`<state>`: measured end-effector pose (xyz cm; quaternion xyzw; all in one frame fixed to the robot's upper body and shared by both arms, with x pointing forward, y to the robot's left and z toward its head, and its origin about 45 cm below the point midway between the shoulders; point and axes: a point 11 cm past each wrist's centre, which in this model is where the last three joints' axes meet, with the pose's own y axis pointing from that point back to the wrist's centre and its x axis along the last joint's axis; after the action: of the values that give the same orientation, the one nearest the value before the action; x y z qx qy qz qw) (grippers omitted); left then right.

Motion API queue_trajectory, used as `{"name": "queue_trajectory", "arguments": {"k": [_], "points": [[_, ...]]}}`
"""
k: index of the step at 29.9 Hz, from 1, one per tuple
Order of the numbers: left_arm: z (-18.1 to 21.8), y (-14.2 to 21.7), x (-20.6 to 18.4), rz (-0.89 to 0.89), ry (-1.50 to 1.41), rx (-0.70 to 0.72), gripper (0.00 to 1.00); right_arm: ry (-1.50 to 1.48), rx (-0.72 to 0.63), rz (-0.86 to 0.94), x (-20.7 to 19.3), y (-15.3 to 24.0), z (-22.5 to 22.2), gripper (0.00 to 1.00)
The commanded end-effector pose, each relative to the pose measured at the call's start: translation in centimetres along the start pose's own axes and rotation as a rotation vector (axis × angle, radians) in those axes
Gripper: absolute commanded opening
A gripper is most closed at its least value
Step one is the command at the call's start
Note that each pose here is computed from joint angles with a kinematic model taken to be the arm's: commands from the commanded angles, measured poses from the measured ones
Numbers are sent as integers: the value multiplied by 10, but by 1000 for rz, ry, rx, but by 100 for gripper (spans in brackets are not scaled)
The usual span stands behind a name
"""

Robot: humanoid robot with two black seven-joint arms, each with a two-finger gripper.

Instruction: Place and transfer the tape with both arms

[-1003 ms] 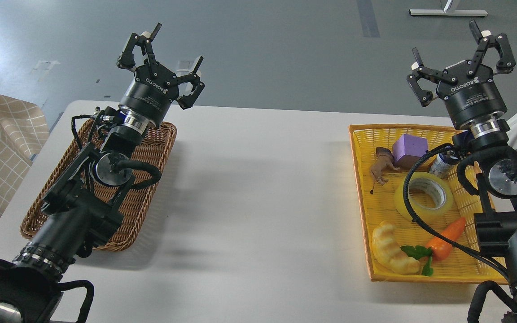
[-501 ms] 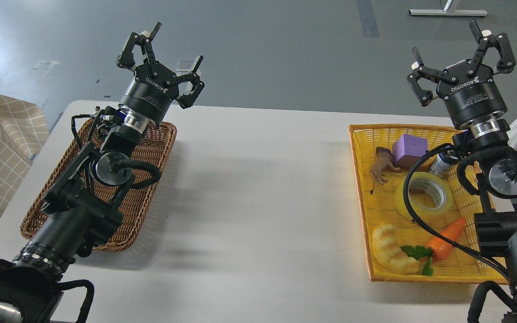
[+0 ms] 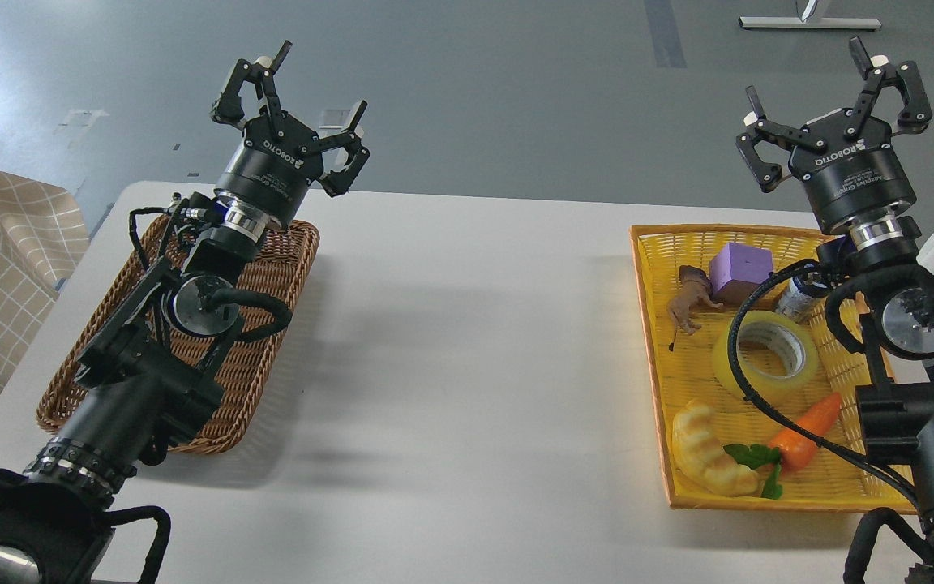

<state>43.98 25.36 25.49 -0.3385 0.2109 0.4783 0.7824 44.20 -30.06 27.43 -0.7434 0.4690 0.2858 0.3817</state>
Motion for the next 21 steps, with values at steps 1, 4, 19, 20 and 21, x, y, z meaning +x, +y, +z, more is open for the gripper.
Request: {"name": "queue_trajectory", "arguments": {"k": [1,4,19,20,21], "points": [[0,0,0,1,1,0,98,-3,-1,-1,0,0,1,99],[0,0,0,-1,1,-1,98,-3,0,-2,-1,0,1,99],[0,-1,-1,-1,16,-9,98,-1,-2,-7,-2,-1,1,99],[-1,-1,-1,-1,16,-8,98,-1,-2,-7,-2,-1,1,99],[-1,-1,-1,-1,16,-8,98,-2,-1,-7,-2,-1,1,99]]}}
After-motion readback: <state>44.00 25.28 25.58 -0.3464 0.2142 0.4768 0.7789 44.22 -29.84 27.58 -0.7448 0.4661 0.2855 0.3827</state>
